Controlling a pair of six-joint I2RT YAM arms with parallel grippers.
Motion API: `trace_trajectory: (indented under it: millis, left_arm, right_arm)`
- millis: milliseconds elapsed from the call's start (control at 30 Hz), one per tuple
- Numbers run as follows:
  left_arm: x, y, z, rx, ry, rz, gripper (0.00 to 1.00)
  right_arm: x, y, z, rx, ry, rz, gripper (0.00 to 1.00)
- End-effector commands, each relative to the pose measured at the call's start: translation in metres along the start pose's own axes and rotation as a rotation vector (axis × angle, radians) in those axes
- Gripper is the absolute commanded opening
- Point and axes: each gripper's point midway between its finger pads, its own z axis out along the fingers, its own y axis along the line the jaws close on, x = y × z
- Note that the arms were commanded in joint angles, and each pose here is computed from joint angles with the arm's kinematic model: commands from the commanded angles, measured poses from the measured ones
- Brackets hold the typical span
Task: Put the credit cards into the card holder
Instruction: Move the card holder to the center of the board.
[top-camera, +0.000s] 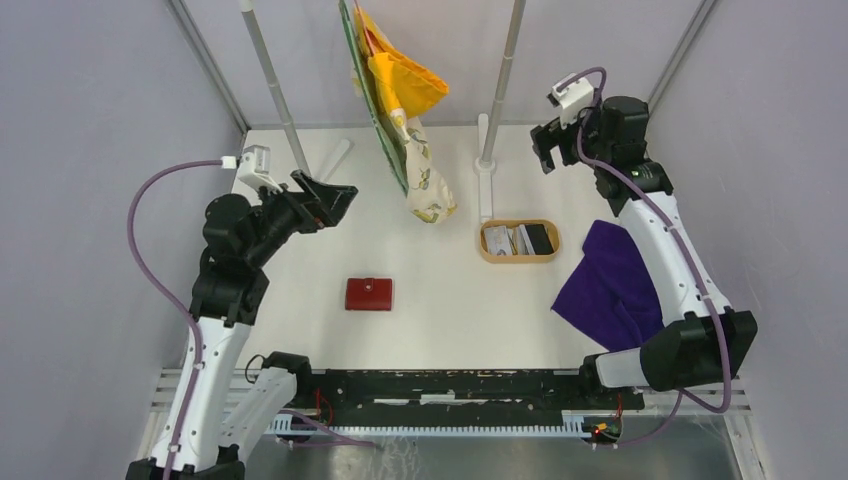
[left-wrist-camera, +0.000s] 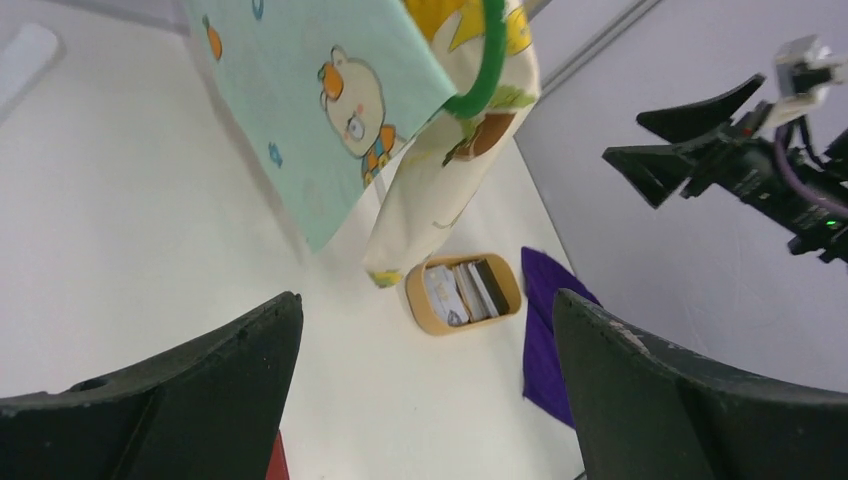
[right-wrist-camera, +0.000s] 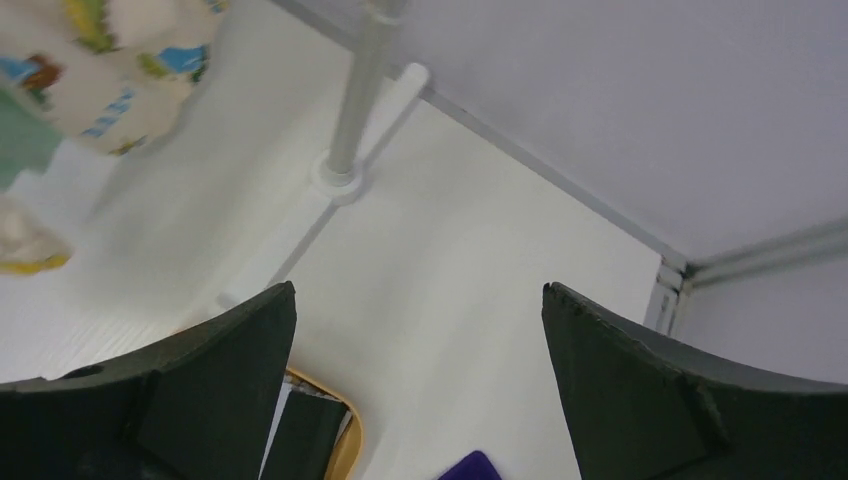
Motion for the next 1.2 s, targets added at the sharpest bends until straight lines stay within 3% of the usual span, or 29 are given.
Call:
trace_trajectory:
  millis: [0, 167, 267, 367, 500, 600, 867, 1033, 1167]
  left_arm:
    - [0.035, -0.008, 0.018, 0.083, 0.129, -0.041, 0.99]
    - [0.117, -0.038, 0.036, 0.027, 0.296, 0.229, 0.99]
    - [0.156, -0.043, 0.039, -0.014, 0.345, 0.373, 1.00]
    - [0.181, -0.027, 0.041, -0.035, 0.368, 0.405, 1.00]
    - [0.206, 0.014, 0.033, -0.203, 0.404, 0.343, 0.99]
    - [0.218, 0.042, 0.020, -0.347, 0.405, 0.217, 0.98]
    - [0.231, 0.111, 0.000, -0.567, 0.440, -0.024, 0.94]
    - [0.222, 0.146, -0.012, -0.644, 0.428, -0.116, 0.87]
    - [0.227, 0.165, -0.012, -0.632, 0.455, -0.192, 0.74]
  right_arm:
    - [0.004, 0.073, -0.029, -0.420, -0.084, -0.233, 0.98]
    - [0.050, 0.143, -0.059, -0.790, -0.151, -0.278, 0.98]
    - [0.077, 0.155, -0.065, -0.833, -0.116, -0.255, 0.98]
    - [0.106, 0.163, -0.072, -0.857, -0.075, -0.281, 0.98]
    - [0.130, 0.170, -0.078, -0.855, -0.043, -0.245, 0.98]
    - [0.146, 0.172, -0.078, -0.832, -0.017, -0.190, 0.98]
    - [0.173, 0.182, -0.074, -0.829, 0.016, -0.075, 0.98]
    - [0.179, 0.189, -0.072, -0.855, 0.027, -0.028, 0.98]
    - [0.184, 0.192, -0.071, -0.871, 0.048, 0.009, 0.98]
